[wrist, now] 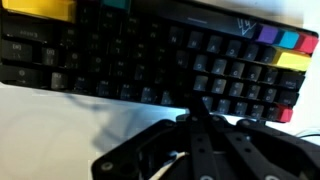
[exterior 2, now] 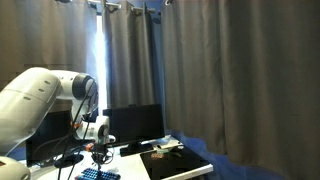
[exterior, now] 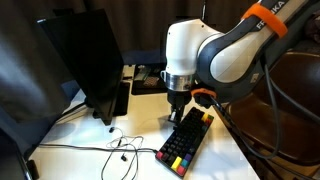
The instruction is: Press the top middle button on the keyboard
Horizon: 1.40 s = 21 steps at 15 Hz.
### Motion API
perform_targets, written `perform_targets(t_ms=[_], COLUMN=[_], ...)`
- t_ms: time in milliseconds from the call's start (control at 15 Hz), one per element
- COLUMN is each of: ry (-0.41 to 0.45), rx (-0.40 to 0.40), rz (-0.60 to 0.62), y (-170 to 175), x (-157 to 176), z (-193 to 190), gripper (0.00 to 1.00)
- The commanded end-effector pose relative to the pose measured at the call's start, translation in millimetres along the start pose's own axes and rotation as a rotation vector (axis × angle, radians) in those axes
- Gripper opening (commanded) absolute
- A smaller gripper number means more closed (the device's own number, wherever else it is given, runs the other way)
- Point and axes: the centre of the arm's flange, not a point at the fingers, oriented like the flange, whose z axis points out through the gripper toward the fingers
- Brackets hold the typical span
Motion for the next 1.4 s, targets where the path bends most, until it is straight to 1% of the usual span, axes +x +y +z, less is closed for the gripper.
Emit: perform_targets(t_ms=[0, 1333], ry=[0.026, 0.005], rx=[-0.021, -0.027], rz=[0.013, 0.015], y=[-4.9, -4.0], x=[8.7, 11.2], z=[4.6, 17.3], gripper=[0.0, 0.0])
